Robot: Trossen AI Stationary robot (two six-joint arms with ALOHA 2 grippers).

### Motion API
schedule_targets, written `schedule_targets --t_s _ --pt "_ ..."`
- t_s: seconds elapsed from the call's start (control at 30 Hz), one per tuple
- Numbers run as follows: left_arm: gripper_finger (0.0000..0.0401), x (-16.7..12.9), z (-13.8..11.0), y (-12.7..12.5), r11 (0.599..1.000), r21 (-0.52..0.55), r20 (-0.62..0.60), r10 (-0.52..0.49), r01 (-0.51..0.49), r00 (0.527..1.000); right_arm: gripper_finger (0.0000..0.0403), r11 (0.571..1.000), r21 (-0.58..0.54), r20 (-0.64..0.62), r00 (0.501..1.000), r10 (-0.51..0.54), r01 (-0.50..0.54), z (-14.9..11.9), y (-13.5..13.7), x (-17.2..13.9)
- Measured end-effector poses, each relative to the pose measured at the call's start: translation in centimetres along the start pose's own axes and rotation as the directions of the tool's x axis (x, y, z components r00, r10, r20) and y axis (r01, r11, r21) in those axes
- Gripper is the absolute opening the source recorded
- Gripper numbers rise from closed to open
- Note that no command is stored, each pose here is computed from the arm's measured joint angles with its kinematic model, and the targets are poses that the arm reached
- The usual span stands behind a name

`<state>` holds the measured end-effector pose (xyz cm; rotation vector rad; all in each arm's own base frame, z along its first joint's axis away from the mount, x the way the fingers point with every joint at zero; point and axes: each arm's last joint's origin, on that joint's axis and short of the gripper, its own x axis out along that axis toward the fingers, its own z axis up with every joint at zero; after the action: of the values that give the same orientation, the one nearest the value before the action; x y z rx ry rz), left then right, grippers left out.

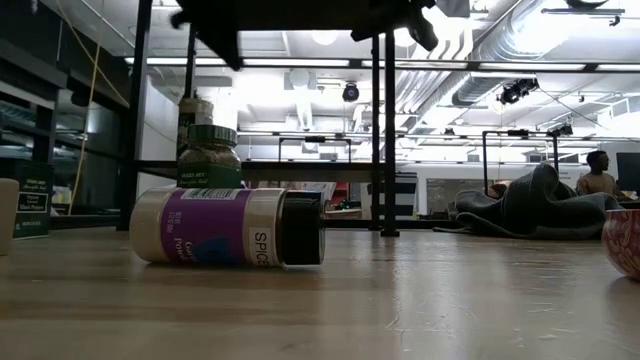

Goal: Shelf spices
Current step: Put the gold seasoning bottle on the shelf

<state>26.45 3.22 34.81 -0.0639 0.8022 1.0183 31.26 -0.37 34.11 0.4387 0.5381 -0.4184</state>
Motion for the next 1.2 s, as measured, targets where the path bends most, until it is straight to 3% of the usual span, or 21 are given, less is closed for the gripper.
schedule_targets --t_s 0.1,0.33,0.6,0.8,1.1,1.2 --pt "0.0001 -1.7 -1.3 1.1 0.994 -0.061 0.010 0.090 -0.089 0.996 0.0000 1.000 0.002 0.000 1.000 0.000 0.000 0.0 0.0 0.0" --pt "0.0001 -4.9 -3.9 1.9 0.966 -0.204 0.107 0.183 -0.159 0.977 0.0000 1.000 0.008 0.004 1.000 -0.008 0.008 0.2 -0.3 0.1" --pt "0.0000 -1.7 -9.7 1.5 0.914 -0.334 -0.040 0.229 -0.229 0.973 0.0000 1.000 0.010 0.004 1.000 -0.009 0.009 0.2 -0.3 0.1" --pt "0.0000 -0.9 -11.4 2.0 0.886 -0.429 0.046 0.217 -0.177 0.975 0.0000 1.000 -0.002 0.003 1.000 -0.006 0.006 0.2 -0.3 0.1" --pt "0.0000 0.3 -10.5 2.4 0.915 -0.396 0.132 0.144 -0.081 0.981 0.0000 1.000 -0.017 0.004 1.000 -0.010 0.010 0.3 -0.5 0.1" --pt "0.0000 0.3 -9.4 1.8 0.930 -0.368 0.171 0.063 0.004 0.983 0.0000 1.000 -0.020 0.004 1.000 -0.010 0.010 0.3 -0.5 0.1"
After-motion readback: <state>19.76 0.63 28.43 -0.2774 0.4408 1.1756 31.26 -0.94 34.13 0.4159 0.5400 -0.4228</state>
